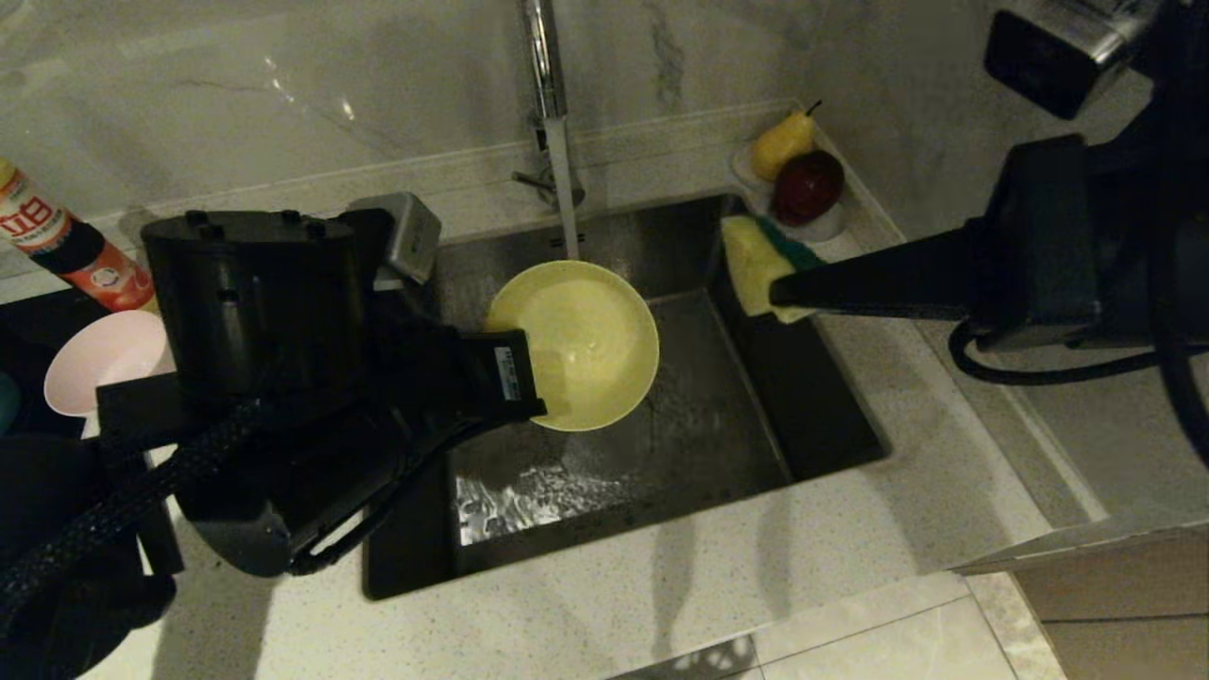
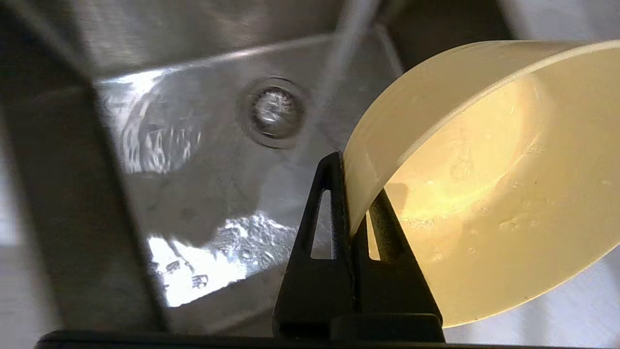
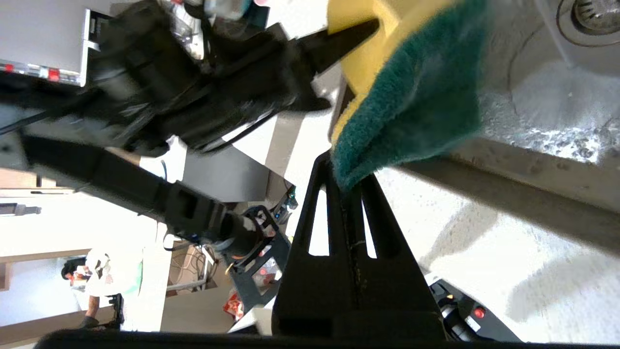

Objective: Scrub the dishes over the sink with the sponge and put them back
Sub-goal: Wipe the bowl

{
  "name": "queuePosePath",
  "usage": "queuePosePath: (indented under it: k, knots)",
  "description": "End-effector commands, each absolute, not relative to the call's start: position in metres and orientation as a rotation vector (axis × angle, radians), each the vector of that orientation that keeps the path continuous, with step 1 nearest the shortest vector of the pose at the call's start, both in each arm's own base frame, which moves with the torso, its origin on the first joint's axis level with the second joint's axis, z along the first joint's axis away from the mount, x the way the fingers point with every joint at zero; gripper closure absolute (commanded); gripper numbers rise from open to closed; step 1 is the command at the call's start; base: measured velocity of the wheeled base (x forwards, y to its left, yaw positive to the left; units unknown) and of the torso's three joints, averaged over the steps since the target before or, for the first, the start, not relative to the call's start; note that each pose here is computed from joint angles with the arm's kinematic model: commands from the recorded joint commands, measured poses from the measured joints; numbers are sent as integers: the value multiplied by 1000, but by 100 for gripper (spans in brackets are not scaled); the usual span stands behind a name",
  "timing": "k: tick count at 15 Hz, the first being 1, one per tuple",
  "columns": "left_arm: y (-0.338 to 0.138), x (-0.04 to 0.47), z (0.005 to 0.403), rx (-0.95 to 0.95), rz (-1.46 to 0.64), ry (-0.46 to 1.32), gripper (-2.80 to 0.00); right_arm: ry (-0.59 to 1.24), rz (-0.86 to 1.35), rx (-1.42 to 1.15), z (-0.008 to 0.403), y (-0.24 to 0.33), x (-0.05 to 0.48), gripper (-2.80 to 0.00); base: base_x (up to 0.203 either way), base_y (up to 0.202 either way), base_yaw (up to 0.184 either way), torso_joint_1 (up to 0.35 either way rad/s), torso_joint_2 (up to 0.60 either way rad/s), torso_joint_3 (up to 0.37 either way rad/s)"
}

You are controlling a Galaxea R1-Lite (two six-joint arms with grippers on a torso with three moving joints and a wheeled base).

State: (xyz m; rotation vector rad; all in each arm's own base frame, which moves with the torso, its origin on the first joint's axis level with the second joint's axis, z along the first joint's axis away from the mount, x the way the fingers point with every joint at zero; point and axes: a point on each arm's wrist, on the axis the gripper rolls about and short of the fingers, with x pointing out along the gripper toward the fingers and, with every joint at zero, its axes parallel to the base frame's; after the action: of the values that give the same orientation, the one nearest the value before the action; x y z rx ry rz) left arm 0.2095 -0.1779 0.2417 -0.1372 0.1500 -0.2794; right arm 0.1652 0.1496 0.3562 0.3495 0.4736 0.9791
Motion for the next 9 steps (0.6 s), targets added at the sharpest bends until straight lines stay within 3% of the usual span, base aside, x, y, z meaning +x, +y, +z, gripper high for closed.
queuePosePath:
  k: [1,9]
  knots:
    - [-165,217,243,-154,-225,144,0,456,961,360,368,131,151,0,0,0,0,0,0,0]
    - [-136,214,250,-205,-134,152,0,560,631,377,331,73,166,0,0,0,0,0,0,0]
